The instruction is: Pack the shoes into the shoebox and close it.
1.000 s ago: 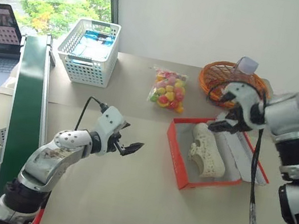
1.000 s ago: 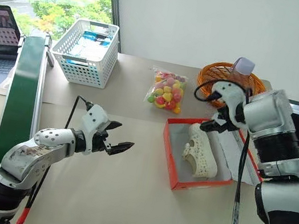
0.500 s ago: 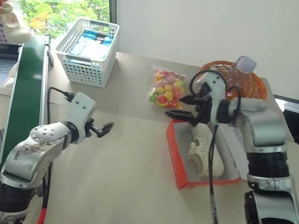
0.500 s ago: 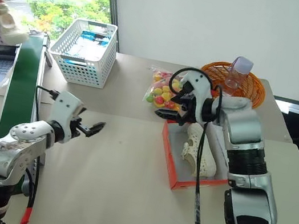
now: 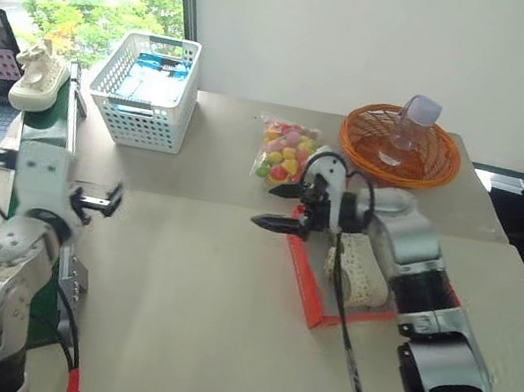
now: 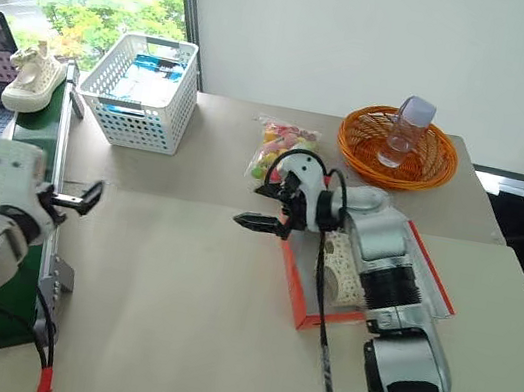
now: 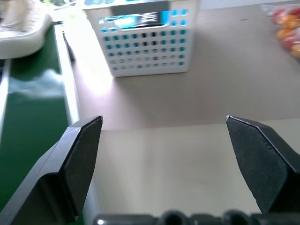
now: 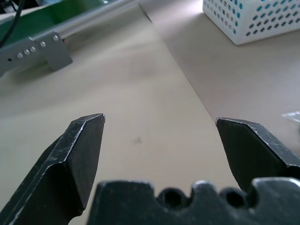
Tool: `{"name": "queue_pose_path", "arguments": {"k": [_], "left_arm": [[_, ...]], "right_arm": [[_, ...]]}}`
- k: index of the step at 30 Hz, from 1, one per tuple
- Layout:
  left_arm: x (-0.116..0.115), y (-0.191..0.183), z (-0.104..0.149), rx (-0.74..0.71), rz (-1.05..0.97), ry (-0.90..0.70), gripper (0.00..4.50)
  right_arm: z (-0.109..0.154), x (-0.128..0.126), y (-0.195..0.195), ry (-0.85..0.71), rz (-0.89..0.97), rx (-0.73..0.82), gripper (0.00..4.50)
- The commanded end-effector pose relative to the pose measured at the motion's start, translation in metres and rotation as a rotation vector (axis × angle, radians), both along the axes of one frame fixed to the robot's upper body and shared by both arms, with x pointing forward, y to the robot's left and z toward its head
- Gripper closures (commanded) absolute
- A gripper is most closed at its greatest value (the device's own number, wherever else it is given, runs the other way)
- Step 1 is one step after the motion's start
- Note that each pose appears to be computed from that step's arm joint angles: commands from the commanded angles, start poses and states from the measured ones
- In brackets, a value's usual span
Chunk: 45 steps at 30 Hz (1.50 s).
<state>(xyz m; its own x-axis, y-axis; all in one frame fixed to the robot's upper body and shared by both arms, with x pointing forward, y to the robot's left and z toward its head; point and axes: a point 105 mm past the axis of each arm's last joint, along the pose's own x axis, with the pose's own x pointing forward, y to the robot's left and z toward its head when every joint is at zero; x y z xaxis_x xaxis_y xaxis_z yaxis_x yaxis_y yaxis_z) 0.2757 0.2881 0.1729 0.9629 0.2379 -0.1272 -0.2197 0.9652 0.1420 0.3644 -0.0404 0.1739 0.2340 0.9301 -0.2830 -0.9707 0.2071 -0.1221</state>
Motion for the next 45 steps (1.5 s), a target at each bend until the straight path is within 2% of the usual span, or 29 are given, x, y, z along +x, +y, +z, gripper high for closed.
{"name": "queue_pose_path", "arguments": {"k": [1, 7, 11, 16, 26, 29, 35, 43, 44, 45], "left_arm": [[-0.019, 0.030, 0.021, 0.048, 0.183, -0.100, 0.00], [-0.024, 0.042, 0.010, 0.021, 0.244, -0.085, 0.00], [-0.021, 0.050, -0.001, -0.078, 0.273, -0.105, 0.00], [-0.014, 0.061, 0.000, 0.099, 0.241, -0.056, 0.00], [0.013, 0.097, 0.002, 0.055, 0.223, -0.018, 0.00], [0.020, 0.096, -0.001, 0.097, 0.187, 0.019, 0.00], [0.032, 0.095, -0.014, 0.043, 0.154, 0.051, 0.00], [0.034, 0.092, -0.033, -0.094, 0.151, 0.075, 0.00], [0.035, 0.089, -0.036, -0.112, 0.136, 0.082, 0.52], [0.035, 0.085, -0.039, -0.121, 0.117, 0.092, 0.72]], "right_arm": [[0.017, -0.005, 0.013, -0.054, 0.071, 0.041, 0.03], [0.018, -0.014, 0.023, -0.047, 0.139, 0.044, 0.03], [0.016, -0.014, 0.022, -0.055, 0.126, 0.028, 0.03], [0.017, -0.010, 0.013, -0.053, 0.070, 0.023, 0.03], [0.014, -0.012, 0.005, -0.039, 0.013, 0.022, 0.03], [0.015, -0.008, 0.003, -0.045, -0.024, 0.027, 0.03], [0.014, -0.007, 0.001, -0.040, -0.042, 0.021, 0.03], [0.015, -0.007, -0.004, -0.042, -0.051, 0.009, 0.03], [0.015, -0.007, -0.004, -0.043, -0.051, 0.006, 0.00], [0.015, -0.007, -0.004, -0.043, -0.052, 0.004, 0.00]]}}
